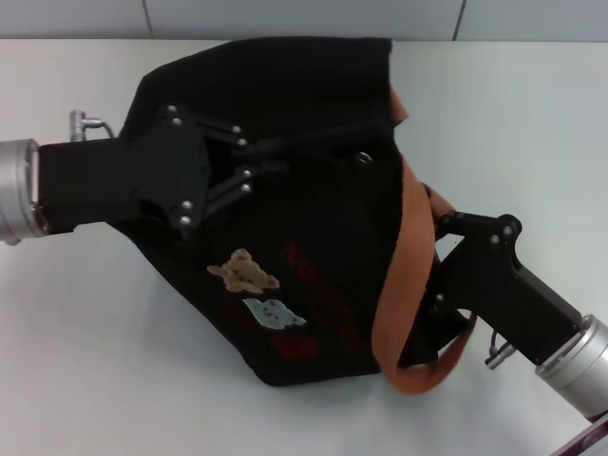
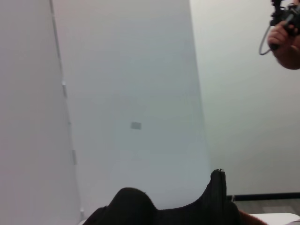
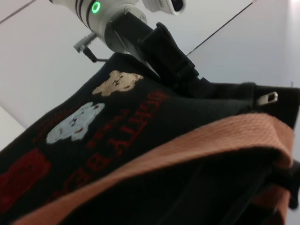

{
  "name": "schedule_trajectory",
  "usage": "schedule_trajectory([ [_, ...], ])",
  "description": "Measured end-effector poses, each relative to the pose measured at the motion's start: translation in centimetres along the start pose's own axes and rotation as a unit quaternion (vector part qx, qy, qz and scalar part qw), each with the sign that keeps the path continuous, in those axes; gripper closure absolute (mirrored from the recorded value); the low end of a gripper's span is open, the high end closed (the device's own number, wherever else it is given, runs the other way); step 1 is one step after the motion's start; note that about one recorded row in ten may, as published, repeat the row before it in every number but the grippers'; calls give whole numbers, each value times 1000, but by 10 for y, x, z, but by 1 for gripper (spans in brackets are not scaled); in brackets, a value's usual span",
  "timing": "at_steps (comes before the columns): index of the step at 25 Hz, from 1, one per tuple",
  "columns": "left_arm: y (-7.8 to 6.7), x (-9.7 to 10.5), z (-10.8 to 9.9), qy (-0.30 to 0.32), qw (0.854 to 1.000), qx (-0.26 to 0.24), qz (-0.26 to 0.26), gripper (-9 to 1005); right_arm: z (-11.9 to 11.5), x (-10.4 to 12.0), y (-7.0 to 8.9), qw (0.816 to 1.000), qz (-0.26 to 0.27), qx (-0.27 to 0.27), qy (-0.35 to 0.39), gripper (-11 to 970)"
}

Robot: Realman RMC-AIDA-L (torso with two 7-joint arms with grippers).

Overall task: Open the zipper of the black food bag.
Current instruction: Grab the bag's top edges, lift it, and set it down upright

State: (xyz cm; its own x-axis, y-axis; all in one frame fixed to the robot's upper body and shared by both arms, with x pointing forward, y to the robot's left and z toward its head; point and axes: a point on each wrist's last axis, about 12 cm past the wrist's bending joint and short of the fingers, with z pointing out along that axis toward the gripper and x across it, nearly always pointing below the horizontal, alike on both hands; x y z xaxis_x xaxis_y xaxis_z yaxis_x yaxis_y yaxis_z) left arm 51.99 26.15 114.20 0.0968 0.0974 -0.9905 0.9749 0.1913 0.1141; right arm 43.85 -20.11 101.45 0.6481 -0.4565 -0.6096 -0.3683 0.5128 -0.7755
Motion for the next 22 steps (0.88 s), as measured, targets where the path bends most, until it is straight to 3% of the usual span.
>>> schedule_trajectory([
  [12, -7, 18, -35, -8, 996, -77, -38, 890, -19, 11, 5, 998, 38, -18, 51, 918],
  [22, -11, 25, -44, -5, 994, -94, -52, 890, -24, 14, 4, 997, 51, -13, 63, 865],
])
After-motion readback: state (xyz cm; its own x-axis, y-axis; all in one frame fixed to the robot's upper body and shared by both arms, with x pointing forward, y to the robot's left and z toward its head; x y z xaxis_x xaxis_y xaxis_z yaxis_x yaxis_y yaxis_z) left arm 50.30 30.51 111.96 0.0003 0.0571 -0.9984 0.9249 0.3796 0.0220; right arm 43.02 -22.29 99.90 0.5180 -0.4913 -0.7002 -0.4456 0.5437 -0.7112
